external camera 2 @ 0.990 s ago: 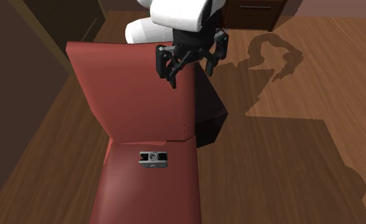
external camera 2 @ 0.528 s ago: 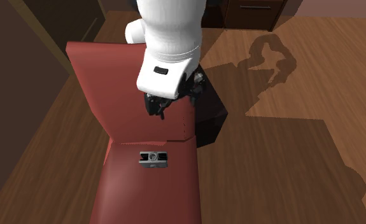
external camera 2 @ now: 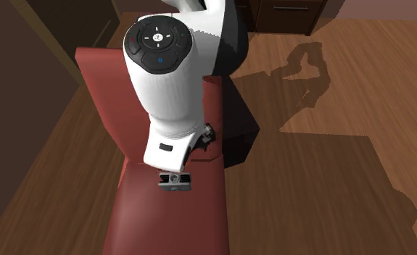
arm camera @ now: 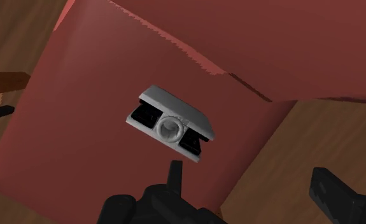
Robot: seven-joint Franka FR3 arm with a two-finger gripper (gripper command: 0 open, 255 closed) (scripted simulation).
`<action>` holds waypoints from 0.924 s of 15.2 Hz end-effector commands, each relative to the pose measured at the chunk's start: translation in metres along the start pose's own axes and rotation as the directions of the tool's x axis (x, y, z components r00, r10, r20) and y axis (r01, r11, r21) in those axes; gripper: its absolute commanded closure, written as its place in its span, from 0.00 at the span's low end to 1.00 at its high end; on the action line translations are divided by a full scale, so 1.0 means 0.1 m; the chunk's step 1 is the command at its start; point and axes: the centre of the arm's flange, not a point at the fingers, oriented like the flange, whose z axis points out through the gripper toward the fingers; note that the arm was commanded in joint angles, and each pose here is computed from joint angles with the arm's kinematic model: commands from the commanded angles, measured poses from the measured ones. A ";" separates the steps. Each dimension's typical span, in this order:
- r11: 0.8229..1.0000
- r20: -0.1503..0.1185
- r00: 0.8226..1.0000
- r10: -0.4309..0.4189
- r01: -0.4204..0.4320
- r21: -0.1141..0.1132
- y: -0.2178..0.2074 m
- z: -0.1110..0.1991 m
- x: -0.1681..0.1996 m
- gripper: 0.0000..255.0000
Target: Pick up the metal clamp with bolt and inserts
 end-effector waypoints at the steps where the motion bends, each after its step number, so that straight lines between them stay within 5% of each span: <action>1: 1.000 0.006 1.000 -0.017 0.017 0.001 0.11 0.24 0.06 0.00; 6: 0.998 0.025 0.998 -0.056 0.056 0.007 0.44 0.79 0.22 0.00; 14: 0.998 0.027 0.998 -0.059 0.059 0.008 0.47 1.21 0.25 0.00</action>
